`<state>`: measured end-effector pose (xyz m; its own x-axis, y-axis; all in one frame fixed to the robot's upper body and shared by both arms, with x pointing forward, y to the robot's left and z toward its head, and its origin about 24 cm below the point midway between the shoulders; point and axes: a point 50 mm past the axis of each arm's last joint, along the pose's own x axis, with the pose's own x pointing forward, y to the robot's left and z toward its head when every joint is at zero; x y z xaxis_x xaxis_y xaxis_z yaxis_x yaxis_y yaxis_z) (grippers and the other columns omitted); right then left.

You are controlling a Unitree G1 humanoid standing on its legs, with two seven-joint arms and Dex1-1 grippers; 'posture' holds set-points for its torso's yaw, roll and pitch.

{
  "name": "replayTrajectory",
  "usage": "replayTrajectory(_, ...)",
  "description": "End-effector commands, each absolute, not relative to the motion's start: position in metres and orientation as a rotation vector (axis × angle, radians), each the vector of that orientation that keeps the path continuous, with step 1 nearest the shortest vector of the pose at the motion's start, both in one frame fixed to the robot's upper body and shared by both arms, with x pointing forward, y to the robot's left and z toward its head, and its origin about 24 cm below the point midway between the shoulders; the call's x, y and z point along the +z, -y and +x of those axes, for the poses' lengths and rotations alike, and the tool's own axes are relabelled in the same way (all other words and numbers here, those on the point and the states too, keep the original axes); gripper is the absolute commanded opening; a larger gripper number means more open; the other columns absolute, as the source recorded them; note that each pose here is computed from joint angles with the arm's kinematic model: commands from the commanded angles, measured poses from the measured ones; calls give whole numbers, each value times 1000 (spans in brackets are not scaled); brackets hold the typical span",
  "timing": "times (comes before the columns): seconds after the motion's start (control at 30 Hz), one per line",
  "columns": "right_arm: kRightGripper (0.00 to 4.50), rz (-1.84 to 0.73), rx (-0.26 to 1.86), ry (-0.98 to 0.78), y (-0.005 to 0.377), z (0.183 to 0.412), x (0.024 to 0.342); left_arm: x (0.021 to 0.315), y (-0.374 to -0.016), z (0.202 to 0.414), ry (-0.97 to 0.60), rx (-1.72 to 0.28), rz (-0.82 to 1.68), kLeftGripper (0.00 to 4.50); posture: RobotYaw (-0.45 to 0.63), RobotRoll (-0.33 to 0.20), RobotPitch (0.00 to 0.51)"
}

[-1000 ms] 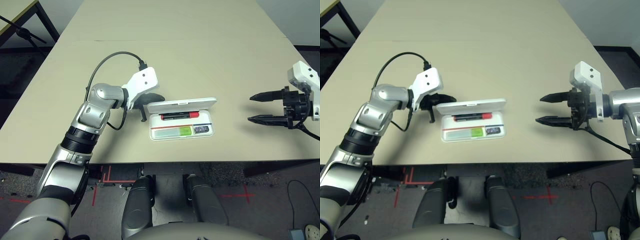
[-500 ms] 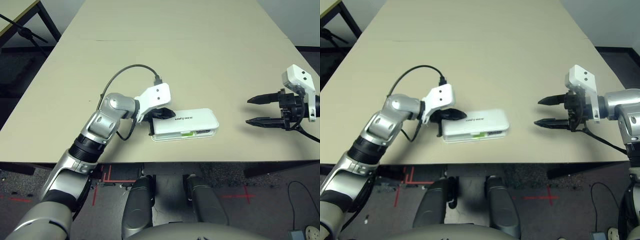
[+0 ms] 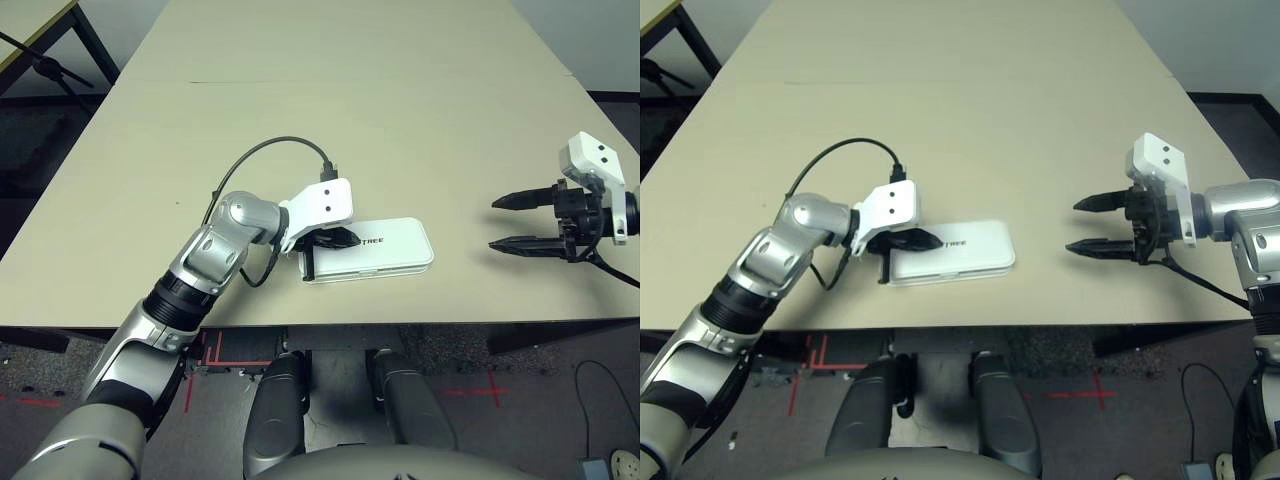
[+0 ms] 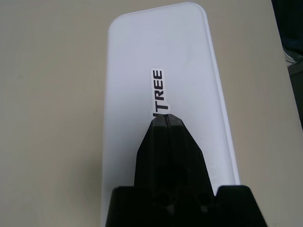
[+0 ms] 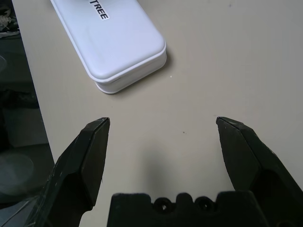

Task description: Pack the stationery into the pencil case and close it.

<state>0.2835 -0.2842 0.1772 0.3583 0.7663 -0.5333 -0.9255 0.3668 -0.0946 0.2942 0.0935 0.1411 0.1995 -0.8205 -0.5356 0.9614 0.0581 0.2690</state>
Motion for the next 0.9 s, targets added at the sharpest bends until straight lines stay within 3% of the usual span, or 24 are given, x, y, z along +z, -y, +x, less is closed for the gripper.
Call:
replayTrajectory(0.03,4500,-445,1145,-450,280,284,175,129,-94,288,-327,-1411,657,24,4,0,165)
replayTrajectory(0.53,4500,-450,1147,-452,277,283,172,115,-104,287,-410,-1414,666,24,-1,0,171)
replayTrajectory(0.77,4500,-389,1138,-304,265,292,177,139,-104,292,-214,-1349,474,24,-1,0,176)
replayTrajectory(0.9,4500,-313,1108,-174,255,299,181,158,-110,294,-85,-1277,342,1314,3,0,177)
